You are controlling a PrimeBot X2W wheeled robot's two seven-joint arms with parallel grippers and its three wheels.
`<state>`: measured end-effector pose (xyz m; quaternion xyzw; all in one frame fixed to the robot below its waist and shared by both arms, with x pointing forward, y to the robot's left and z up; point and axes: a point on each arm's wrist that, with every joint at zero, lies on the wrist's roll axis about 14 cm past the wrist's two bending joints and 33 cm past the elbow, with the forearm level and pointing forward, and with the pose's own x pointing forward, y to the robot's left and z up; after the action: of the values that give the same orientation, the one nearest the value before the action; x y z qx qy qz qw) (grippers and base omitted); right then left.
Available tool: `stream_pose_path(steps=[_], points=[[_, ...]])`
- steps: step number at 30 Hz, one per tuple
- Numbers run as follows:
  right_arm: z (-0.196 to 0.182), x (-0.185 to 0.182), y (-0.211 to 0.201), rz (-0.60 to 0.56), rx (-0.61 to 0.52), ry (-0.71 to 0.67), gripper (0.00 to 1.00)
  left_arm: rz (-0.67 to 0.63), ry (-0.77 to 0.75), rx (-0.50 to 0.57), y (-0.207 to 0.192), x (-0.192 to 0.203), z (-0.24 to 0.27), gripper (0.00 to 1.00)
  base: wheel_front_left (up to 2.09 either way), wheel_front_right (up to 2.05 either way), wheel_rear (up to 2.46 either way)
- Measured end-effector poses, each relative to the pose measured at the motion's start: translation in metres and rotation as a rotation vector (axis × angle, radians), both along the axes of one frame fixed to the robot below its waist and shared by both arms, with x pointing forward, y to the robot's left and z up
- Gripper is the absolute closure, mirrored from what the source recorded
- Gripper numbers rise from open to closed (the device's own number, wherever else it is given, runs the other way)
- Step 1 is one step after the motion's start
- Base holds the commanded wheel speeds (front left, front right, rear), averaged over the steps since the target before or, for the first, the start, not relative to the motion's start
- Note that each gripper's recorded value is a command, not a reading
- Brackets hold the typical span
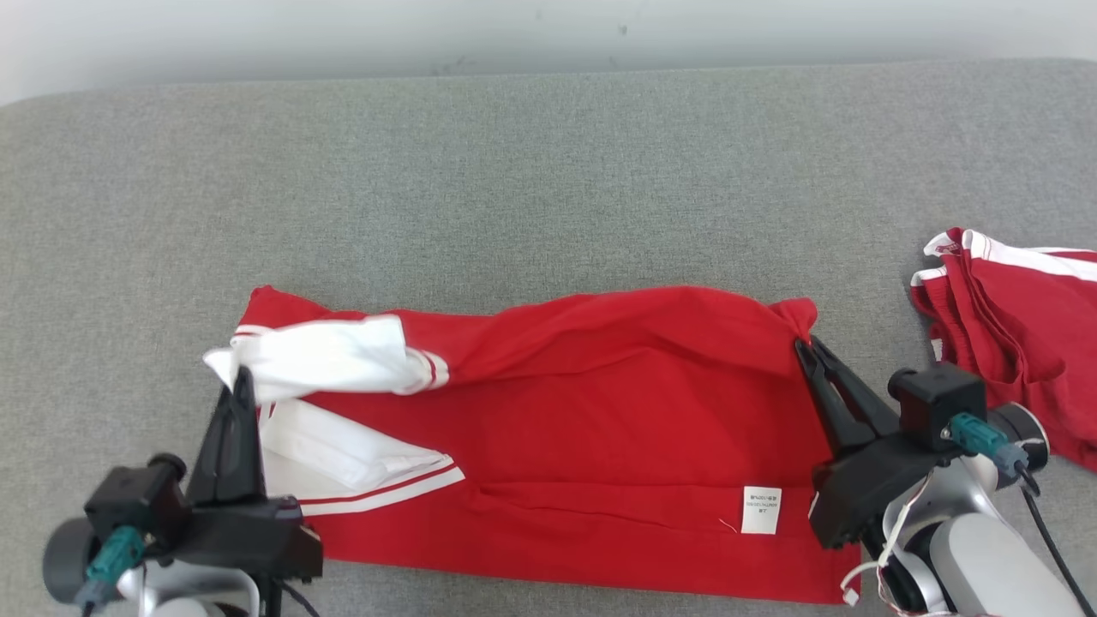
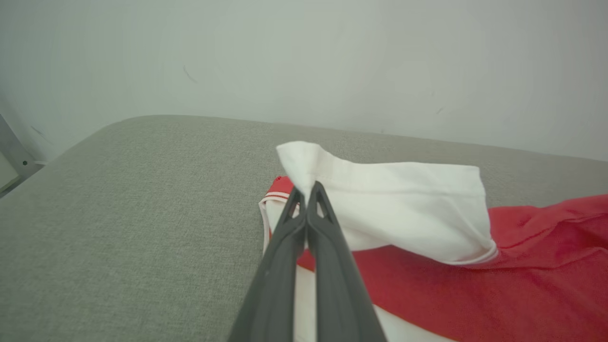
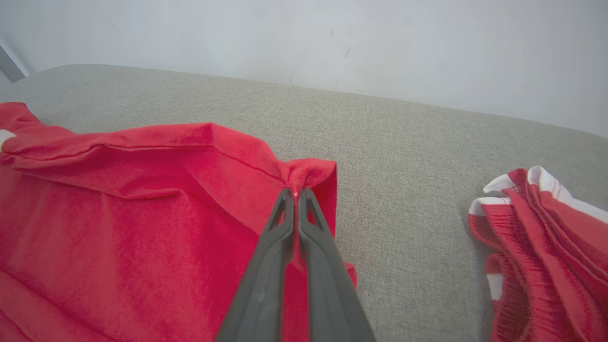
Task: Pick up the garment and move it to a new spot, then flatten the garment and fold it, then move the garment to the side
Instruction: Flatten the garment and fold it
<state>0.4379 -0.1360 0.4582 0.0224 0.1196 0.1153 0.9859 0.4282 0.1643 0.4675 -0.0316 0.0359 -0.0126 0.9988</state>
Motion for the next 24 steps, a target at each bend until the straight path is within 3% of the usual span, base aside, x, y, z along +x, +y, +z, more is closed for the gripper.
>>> stream_pose_path(steps=[24], points=[[-0.043,-0.033,-0.015,-0.001,-0.094,0.181,1.0,0.061,0.078,-0.092,0.002,-0.026,-0.026,1.0,0.0,0.0,0.0]])
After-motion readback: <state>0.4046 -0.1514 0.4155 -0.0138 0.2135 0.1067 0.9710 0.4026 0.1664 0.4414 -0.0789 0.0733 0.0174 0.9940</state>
